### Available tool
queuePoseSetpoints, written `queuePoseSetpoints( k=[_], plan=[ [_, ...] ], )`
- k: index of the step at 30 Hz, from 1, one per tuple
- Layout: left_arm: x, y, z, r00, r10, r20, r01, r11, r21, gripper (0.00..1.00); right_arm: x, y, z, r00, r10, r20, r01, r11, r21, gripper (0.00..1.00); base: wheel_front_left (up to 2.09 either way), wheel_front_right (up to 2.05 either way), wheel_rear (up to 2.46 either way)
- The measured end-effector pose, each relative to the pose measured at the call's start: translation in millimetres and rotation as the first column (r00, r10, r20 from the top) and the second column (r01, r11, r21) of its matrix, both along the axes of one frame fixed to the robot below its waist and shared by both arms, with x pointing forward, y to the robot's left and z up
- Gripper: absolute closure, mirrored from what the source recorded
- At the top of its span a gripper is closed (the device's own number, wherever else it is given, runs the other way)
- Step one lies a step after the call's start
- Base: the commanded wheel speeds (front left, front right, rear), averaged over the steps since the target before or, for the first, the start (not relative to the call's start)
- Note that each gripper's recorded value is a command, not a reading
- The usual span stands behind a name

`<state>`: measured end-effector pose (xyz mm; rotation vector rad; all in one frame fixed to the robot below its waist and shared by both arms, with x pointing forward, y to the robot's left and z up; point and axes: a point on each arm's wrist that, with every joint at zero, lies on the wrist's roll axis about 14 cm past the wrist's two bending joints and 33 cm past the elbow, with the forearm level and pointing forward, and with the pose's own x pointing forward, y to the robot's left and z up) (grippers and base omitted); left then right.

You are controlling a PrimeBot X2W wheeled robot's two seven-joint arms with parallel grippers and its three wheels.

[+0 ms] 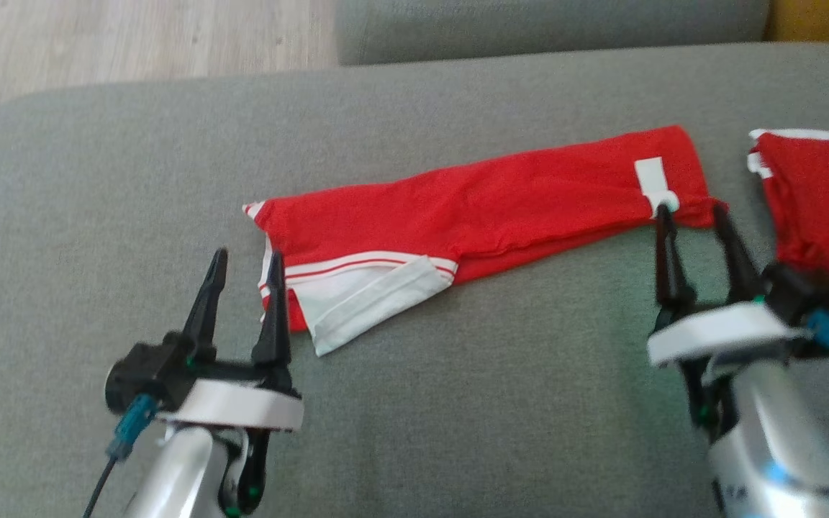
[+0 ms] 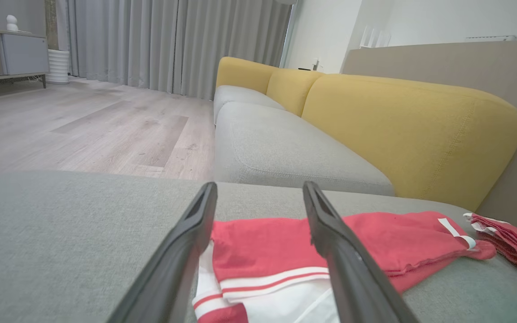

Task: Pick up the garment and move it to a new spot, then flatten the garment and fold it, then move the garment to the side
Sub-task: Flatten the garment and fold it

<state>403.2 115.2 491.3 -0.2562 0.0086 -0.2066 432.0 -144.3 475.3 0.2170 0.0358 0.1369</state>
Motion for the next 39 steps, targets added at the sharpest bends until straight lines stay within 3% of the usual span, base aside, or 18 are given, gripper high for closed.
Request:
queuePoseSetpoints(
  k=[3, 9, 20, 27, 28, 29, 39],
  plan=[
    [10, -3, 1, 1.000, -0.008, 0.009, 0.008, 1.000, 0.005, 0.00, 25, -7, 2, 1.000, -0.017, 0.000, 0.017, 0.998, -0.053, 0.00, 0.00, 0.00, 0.00],
    [25, 1, -10, 1.000, -0.007, -0.008, 0.007, 1.000, 0.014, 0.00, 72, -47, -36, 0.971, -0.148, -0.188, 0.130, 0.986, -0.107, 0.00, 0.00, 0.00, 0.00],
    [31, 15, -21, 0.999, 0.029, -0.032, -0.028, 0.999, 0.022, 0.00, 75, -53, -110, 0.879, -0.191, -0.438, 0.112, 0.973, -0.201, 0.00, 0.00, 0.00, 0.00],
    [36, 14, -24, 0.999, 0.033, -0.037, -0.032, 0.999, 0.022, 0.00, 86, -52, -114, 0.871, -0.191, -0.452, 0.103, 0.972, -0.214, 0.00, 0.00, 0.00, 0.00],
    [37, 14, -25, 0.999, 0.031, -0.037, -0.030, 0.999, 0.025, 0.00, 86, -52, -115, 0.869, -0.189, -0.457, 0.098, 0.972, -0.215, 0.39, 0.00, 0.00, 0.00],
    [37, 13, -25, 0.999, 0.030, -0.038, -0.029, 0.999, 0.025, 0.00, 87, -52, -116, 0.867, -0.187, -0.461, 0.094, 0.972, -0.217, 1.00, 0.00, 0.00, 0.00],
    [38, 10, -11, 1.000, 0.020, -0.001, -0.020, 1.000, 0.018, 0.00, 89, -63, -93, 0.891, -0.198, -0.407, 0.116, 0.969, -0.217, 1.00, 0.00, 0.00, 0.00]
  ],
)
